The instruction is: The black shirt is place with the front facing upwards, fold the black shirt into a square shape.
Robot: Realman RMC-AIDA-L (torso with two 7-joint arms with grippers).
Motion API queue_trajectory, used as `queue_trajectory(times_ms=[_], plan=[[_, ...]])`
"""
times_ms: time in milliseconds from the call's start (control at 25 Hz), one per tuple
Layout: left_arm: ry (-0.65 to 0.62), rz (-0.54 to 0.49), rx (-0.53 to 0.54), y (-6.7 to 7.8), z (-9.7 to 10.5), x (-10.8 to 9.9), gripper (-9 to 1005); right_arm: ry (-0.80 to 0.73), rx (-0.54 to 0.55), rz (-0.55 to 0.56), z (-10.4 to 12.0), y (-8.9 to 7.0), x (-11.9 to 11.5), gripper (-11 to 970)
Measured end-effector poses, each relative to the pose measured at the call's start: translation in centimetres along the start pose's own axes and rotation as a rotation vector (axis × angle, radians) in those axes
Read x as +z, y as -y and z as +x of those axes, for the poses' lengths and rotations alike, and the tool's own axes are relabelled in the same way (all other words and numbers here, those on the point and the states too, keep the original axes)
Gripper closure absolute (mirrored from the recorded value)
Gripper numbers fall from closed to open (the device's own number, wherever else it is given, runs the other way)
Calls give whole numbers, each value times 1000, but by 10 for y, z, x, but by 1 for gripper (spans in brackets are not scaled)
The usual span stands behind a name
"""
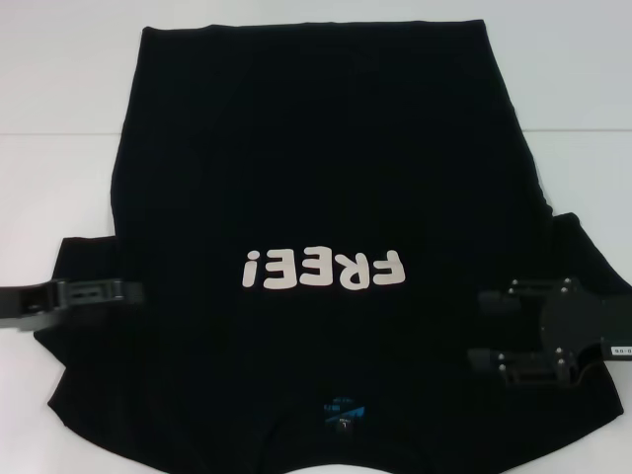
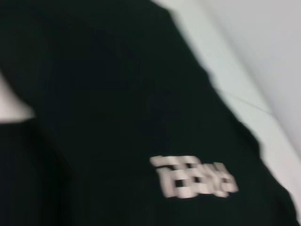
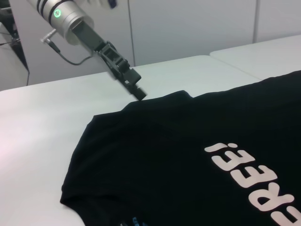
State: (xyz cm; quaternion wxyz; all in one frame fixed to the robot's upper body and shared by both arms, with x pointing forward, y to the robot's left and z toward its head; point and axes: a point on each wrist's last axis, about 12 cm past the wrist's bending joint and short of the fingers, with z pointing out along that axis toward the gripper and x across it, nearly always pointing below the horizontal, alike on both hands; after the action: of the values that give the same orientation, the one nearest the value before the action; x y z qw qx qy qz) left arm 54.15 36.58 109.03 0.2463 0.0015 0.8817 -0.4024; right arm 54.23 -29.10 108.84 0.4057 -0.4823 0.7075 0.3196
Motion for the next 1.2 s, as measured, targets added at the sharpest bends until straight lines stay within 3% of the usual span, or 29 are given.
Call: queue_trajectory(times_ms=[120, 520, 920, 1200], plan=[[-14, -76, -115, -8, -4, -7, 64, 1, 9, 8, -1, 1, -1, 184], [-23, -164, -284, -14, -17, -18, 64, -4, 19, 11, -8, 6, 3, 184], [31, -261, -360, -29, -19, -34, 65, -13, 14, 6, -9, 6, 4, 183], [25, -278, -371, -32, -16, -31, 65, -14, 16, 12, -9, 7, 6, 183]])
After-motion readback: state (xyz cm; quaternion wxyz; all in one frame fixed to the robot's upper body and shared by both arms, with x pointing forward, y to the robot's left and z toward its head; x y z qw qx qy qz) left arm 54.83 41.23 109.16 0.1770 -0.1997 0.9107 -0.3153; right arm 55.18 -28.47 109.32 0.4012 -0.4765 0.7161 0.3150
